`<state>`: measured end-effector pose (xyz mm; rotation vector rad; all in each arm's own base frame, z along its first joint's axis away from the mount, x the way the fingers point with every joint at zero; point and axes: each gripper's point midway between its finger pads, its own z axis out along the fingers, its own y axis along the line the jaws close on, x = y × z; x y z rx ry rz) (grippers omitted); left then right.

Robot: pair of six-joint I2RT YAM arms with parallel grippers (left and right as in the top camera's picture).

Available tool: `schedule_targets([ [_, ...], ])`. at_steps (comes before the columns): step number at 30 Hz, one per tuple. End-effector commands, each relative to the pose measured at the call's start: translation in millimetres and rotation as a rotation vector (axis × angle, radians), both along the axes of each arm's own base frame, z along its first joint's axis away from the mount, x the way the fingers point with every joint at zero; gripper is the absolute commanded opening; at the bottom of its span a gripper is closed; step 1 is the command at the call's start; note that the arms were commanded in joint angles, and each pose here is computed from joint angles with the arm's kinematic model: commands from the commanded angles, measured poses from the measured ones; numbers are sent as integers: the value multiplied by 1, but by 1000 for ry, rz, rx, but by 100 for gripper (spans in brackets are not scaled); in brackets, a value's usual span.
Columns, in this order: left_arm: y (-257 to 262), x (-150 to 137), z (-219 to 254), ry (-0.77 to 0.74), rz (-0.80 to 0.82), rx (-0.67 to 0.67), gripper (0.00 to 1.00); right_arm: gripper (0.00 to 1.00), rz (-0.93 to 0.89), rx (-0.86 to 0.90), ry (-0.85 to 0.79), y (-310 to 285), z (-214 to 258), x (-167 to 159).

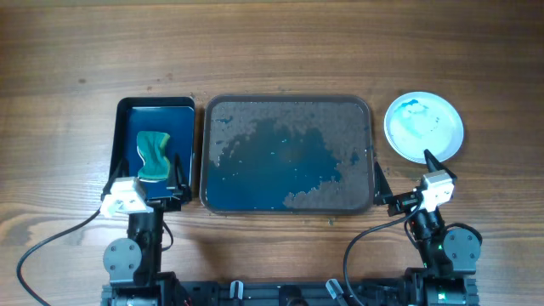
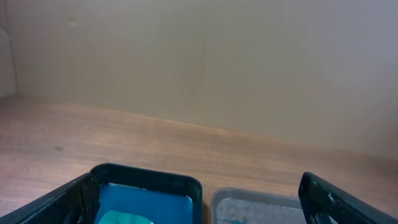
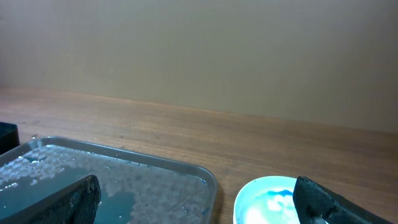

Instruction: Clean dirty plates on tray and stack at the side

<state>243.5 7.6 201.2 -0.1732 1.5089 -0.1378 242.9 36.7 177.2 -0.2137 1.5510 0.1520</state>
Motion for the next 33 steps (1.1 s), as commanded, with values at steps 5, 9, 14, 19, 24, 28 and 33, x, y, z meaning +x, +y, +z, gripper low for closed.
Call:
schedule_targets([
  [5,2,2,-44,125,13,-9,100,100,20,14,-3,4,1,-1],
  [9,1,3,-44,127,11,-10,100,100,21,14,-3,4,1,-1],
  [14,1,3,-44,126,11,-9,100,100,21,14,-3,4,1,-1],
  [19,1,3,-44,126,11,-9,100,100,21,14,-3,4,1,-1],
  [24,1,3,-44,127,11,-10,100,100,21,14,-3,4,1,-1],
  [28,1,3,-44,127,11,-10,100,100,21,14,-3,4,1,-1],
  [33,1,3,-44,127,11,-10,100,100,21,14,-3,4,1,-1],
])
